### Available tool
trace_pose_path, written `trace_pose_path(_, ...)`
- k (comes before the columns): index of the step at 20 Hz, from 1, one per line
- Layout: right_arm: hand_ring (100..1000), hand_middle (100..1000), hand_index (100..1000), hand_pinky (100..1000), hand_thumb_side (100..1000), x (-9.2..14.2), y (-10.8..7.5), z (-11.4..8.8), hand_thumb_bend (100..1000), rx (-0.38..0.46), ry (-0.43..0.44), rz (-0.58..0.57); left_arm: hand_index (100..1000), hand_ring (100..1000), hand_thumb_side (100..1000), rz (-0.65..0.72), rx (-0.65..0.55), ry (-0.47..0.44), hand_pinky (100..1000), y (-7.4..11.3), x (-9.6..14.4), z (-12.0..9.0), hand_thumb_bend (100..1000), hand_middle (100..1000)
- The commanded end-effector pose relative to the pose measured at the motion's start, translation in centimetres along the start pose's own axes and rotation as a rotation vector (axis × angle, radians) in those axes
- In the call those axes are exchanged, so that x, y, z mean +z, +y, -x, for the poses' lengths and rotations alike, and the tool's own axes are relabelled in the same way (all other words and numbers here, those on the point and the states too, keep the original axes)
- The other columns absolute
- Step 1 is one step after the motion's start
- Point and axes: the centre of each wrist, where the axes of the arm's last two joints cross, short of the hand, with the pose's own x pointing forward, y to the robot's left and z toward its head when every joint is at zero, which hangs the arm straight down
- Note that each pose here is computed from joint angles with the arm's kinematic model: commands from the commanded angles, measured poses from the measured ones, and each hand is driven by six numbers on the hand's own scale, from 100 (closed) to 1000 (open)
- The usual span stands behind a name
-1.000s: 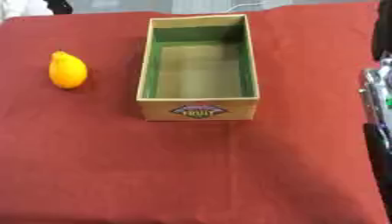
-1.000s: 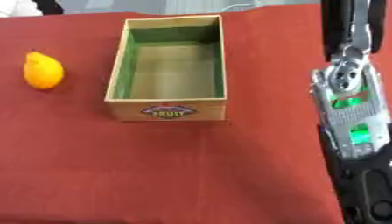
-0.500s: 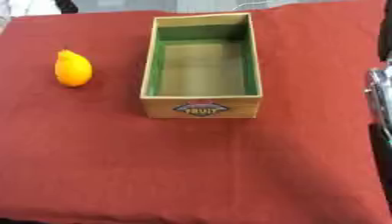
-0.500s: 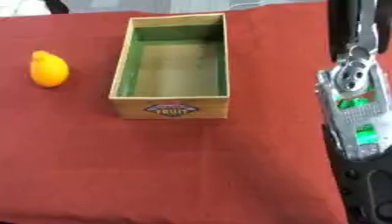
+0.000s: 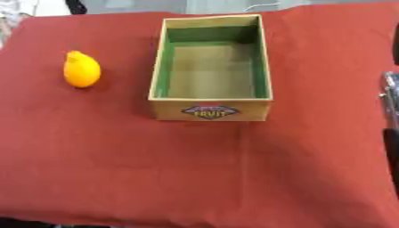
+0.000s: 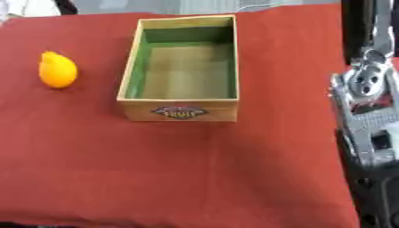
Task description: Pick up objects on the table and place them in the box.
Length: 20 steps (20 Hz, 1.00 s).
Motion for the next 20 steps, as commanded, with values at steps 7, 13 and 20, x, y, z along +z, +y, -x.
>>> trace_pose_path(7, 738, 546, 826, 790, 1000, -0.6, -0.3, -0.9, 100, 0.012, -0.042, -0.018, 918, 728, 847, 0.495, -0.321, -0.047, 667, -0.2, -4.5, 2.4, 594, 726)
trace_pose_path(13, 738, 545, 826, 790, 1000, -0.5, -0.4, -0.8, 100, 0.016, -0.036, -0.028, 960, 783, 898, 0.750, -0.423, -0.022, 698, -2.2, -5.9, 3.6, 687, 782)
trace_pose_path(20, 739, 545, 828, 791, 1000, -0.4, -0.4, -0.8, 100, 0.015, -0.035, -0.034, 997, 823, 907, 0.907, -0.526, -0.020, 728, -4.9, -5.7, 5.2, 752, 818)
